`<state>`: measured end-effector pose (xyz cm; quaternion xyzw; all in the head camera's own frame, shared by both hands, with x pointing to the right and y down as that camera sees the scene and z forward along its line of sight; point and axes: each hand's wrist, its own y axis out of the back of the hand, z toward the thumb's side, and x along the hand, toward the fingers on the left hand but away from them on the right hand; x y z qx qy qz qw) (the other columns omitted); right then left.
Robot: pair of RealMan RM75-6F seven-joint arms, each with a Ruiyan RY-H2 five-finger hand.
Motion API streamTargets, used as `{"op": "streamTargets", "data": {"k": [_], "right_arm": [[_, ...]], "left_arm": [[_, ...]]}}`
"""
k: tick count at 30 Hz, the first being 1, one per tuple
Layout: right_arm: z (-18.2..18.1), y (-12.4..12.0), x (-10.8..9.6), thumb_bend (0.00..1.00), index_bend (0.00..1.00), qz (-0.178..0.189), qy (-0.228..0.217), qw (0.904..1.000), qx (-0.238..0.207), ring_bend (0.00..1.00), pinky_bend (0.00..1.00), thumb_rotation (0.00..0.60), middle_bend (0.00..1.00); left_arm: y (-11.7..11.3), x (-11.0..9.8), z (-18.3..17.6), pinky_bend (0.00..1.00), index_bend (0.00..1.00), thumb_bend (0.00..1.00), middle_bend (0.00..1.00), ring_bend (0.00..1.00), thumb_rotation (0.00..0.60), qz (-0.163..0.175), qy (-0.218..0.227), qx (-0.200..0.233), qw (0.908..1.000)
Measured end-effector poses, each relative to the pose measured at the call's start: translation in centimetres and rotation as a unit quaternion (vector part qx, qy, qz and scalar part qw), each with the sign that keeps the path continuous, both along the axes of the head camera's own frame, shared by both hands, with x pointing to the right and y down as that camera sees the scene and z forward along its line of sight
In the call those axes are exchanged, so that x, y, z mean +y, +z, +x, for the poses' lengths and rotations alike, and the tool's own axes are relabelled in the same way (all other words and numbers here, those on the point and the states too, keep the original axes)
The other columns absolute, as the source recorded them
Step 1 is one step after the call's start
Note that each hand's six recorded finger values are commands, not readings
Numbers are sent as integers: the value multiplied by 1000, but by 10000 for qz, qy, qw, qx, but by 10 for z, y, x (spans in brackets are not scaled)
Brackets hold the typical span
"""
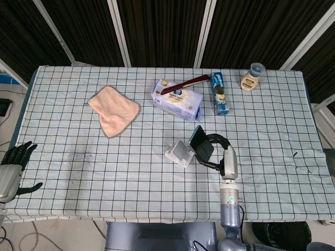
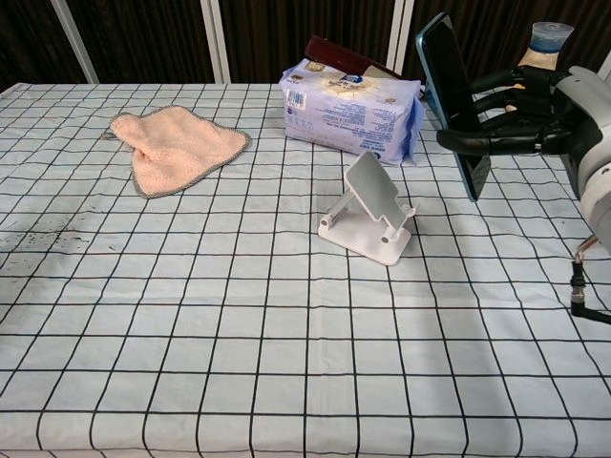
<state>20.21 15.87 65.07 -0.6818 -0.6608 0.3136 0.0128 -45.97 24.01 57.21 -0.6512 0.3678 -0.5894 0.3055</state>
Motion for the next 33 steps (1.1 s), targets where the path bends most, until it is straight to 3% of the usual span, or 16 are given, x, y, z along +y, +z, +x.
{"op": "streamTargets", "data": {"k": [20, 33], "right_arm": [[-37, 24, 14, 419, 820, -284, 302, 9990, -173, 405, 148, 600, 773], [-51, 33, 14, 419, 819, -186, 418, 9989, -118, 403, 148, 600, 773]], "left_arm": [[1, 0, 0, 0, 0, 0, 0, 0, 600, -91, -59, 85, 9999], [3, -1, 0, 0, 0, 0, 0, 0, 600, -174, -100, 148, 9997]]}}
